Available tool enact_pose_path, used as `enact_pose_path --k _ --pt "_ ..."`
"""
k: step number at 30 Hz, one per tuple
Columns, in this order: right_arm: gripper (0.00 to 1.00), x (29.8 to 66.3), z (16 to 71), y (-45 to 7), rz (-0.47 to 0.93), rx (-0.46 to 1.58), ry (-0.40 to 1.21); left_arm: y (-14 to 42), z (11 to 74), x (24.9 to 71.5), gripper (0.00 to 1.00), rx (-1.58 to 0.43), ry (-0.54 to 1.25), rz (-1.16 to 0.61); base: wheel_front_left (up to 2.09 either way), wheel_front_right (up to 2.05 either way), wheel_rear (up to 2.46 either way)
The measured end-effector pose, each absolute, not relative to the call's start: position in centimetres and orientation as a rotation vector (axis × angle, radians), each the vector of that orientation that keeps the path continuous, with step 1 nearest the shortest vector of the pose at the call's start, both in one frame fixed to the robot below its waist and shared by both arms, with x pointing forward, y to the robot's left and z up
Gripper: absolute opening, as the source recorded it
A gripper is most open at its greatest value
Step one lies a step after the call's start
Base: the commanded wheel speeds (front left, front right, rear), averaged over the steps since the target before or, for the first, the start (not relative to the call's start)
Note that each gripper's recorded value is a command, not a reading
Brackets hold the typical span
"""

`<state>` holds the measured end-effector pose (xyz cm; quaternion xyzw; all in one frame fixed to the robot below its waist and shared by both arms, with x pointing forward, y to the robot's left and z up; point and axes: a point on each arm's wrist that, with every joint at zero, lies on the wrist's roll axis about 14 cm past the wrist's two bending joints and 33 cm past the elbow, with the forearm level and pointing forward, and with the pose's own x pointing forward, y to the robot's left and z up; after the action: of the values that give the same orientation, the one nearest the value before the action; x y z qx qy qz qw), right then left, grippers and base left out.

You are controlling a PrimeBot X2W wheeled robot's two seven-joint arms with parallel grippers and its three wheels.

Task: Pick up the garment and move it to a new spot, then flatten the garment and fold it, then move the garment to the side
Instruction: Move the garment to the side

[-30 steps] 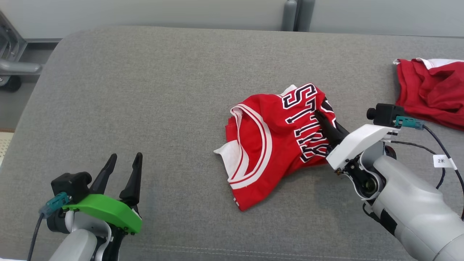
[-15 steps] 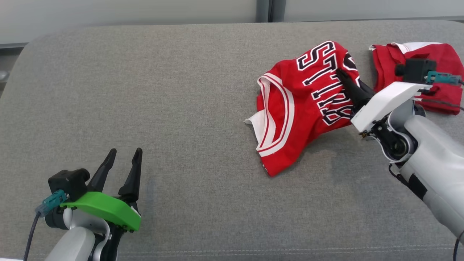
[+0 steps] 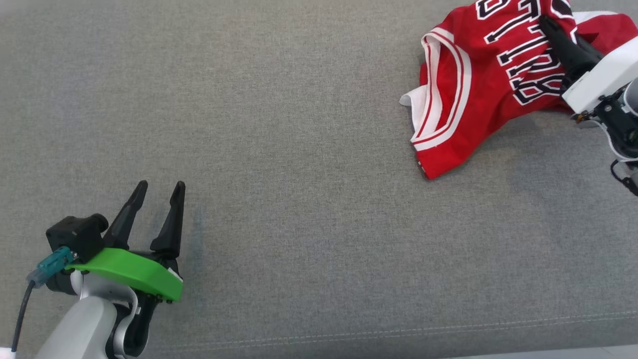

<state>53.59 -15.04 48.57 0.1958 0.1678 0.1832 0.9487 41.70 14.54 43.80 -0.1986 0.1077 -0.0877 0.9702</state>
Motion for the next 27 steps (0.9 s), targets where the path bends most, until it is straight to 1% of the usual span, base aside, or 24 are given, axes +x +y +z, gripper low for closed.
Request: enact_pose_path --k 4,7,13,18,23,24,25,26,27 --pt "0.0 54.4 47.8 -18.1 0.321 0.355 0.369 14.2 44.6 43.3 1.0 -0.396 0.182 -0.2 0.0 0.0 0.0" --pt "0.0 55.5 48.3 -20.4 0.275 0.341 0.346 14.4 45.7 44.6 1.0 -0.401 0.13 -0.201 0.0 0.0 0.0" --pt "0.0 57.1 48.2 -23.2 0.219 0.315 0.333 13.9 45.3 45.8 1.0 -0.4 0.122 -0.222 0.0 0.0 0.0" --pt "0.0 57.6 46.1 -25.9 0.154 0.286 0.375 13.3 44.9 47.0 1.0 -0.41 0.111 -0.248 0.0 0.0 0.0" --pt "0.0 58.1 43.9 -29.3 0.031 0.257 0.383 14.0 43.3 47.4 1.0 -0.407 0.139 -0.221 0.0 0.0 0.0" --pt "0.14 58.1 43.3 -29.9 0.005 0.239 0.386 14.2 43.0 47.4 1.0 -0.403 0.146 -0.215 0.0 0.0 0.0" --pt "0.37 58.0 42.9 -30.4 -0.02 0.226 0.385 14.3 42.7 47.5 1.0 -0.401 0.152 -0.21 0.0 0.0 0.0" --pt "0.74 58.1 42.6 -30.7 -0.039 0.224 0.38 14.5 42.5 47.4 1.0 -0.401 0.156 -0.206 0.0 0.0 0.0" --pt "1.0 58.1 42.3 -30.8 -0.056 0.225 0.38 14.5 42.4 47.4 1.0 -0.401 0.158 -0.204 0.0 0.0 0.0"
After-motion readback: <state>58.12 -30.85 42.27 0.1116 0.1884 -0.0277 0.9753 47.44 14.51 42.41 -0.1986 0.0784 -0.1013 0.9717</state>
